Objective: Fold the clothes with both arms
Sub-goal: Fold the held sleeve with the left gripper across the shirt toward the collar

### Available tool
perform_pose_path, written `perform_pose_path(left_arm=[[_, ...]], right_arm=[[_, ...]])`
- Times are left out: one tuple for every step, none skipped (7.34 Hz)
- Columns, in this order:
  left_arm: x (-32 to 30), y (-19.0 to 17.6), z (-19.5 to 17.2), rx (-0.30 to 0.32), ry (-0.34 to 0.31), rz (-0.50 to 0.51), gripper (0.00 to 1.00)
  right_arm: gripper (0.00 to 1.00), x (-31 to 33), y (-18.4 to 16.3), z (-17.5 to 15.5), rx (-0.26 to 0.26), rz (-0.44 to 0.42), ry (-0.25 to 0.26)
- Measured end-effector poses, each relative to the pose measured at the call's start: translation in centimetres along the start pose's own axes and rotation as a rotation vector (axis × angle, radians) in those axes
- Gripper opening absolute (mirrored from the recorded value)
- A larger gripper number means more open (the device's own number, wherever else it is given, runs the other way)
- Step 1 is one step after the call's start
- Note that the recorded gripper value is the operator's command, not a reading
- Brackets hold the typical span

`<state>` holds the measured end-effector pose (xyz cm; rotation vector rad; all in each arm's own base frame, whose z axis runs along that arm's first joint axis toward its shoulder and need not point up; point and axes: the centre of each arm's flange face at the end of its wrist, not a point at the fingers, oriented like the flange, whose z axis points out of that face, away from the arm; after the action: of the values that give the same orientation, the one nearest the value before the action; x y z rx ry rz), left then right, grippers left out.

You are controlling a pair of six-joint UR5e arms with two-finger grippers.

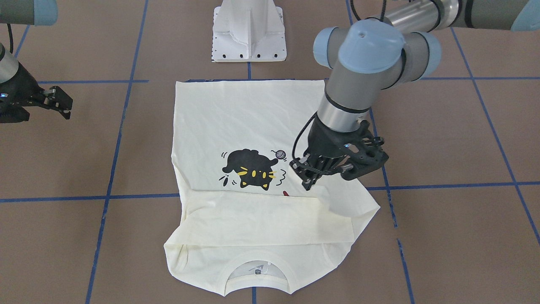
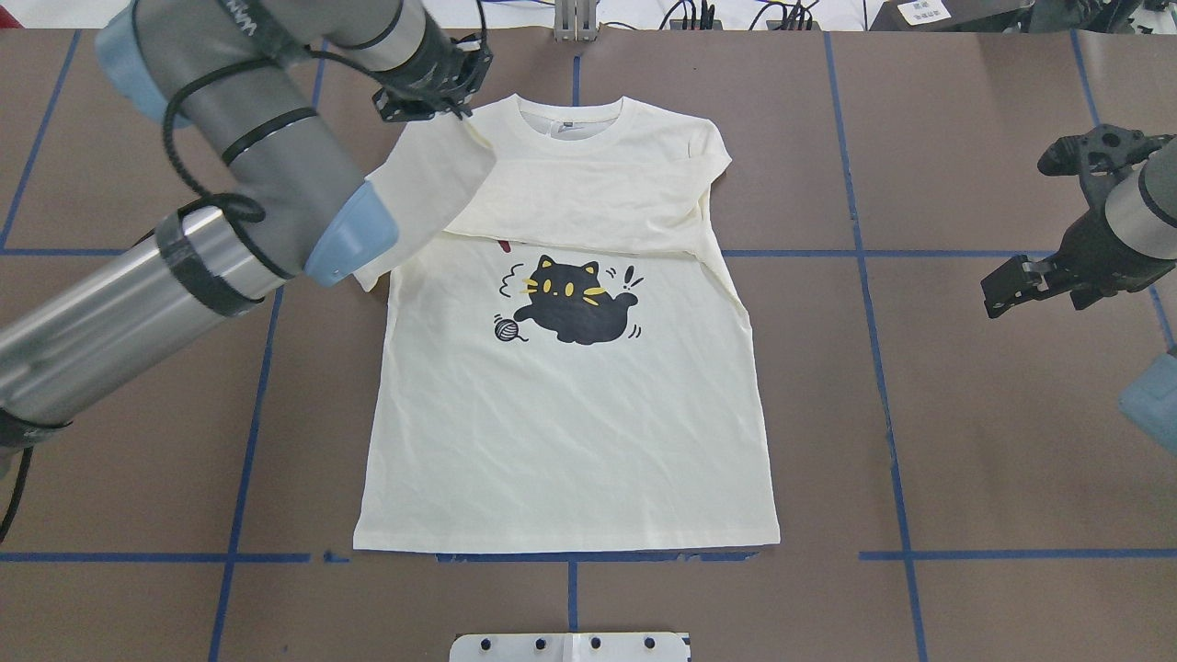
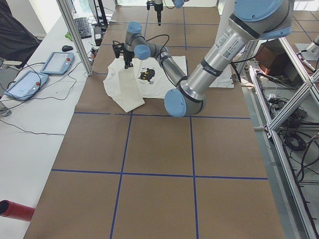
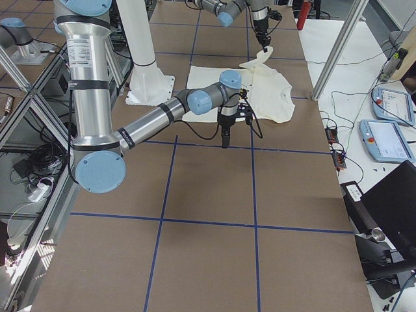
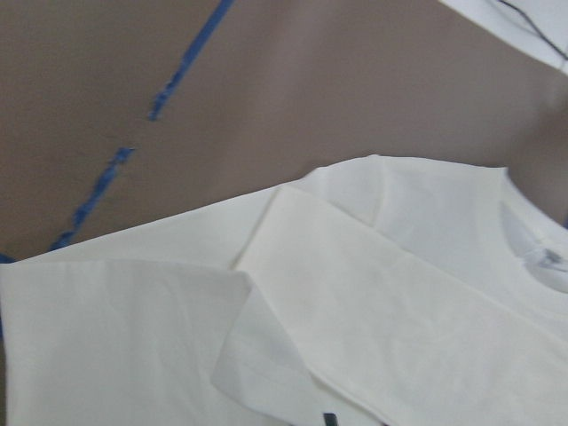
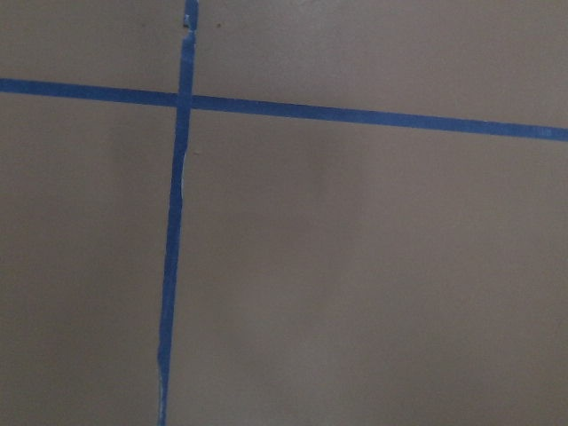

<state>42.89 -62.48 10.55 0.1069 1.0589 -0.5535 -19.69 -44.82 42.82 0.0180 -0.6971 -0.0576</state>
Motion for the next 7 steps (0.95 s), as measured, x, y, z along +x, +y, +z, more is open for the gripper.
perform_pose_path(left_arm=[[4.4, 2.3, 1.8, -0.031, 0.046, -0.029, 0.00], [6.2, 4.8, 4.5, -0.059, 0.076, -0.043, 0.00], [6.7, 6.4, 7.0, -0.062, 0.093, -0.045, 0.00], [7.2, 7.4, 8.8, -0.052, 0.103, -0.048, 0.00], [8.3, 8.2, 9.8, -0.048, 0.104, -0.056, 0.00], [9.4, 9.3, 11.0, -0.043, 0.110, -0.064, 0.99], [9.7, 10.8, 12.5, -0.029, 0.131, -0.057, 1.00]], right_arm=[[1.00, 0.4, 0.1, 0.2, 0.002, 0.003, -0.003], [1.00, 0.4, 0.1, 0.2, 0.004, 0.006, -0.005], [1.00, 0.4, 0.0, 0.1, 0.006, 0.007, -0.006], [1.00, 0.3, -0.1, 0.1, 0.009, 0.008, -0.008], [1.00, 0.2, -0.2, 0.0, 0.010, 0.007, -0.009], [1.00, 0.2, -0.3, 0.1, 0.010, 0.008, -0.009], [1.00, 0.2, -0.4, 0.2, 0.008, 0.009, -0.008]])
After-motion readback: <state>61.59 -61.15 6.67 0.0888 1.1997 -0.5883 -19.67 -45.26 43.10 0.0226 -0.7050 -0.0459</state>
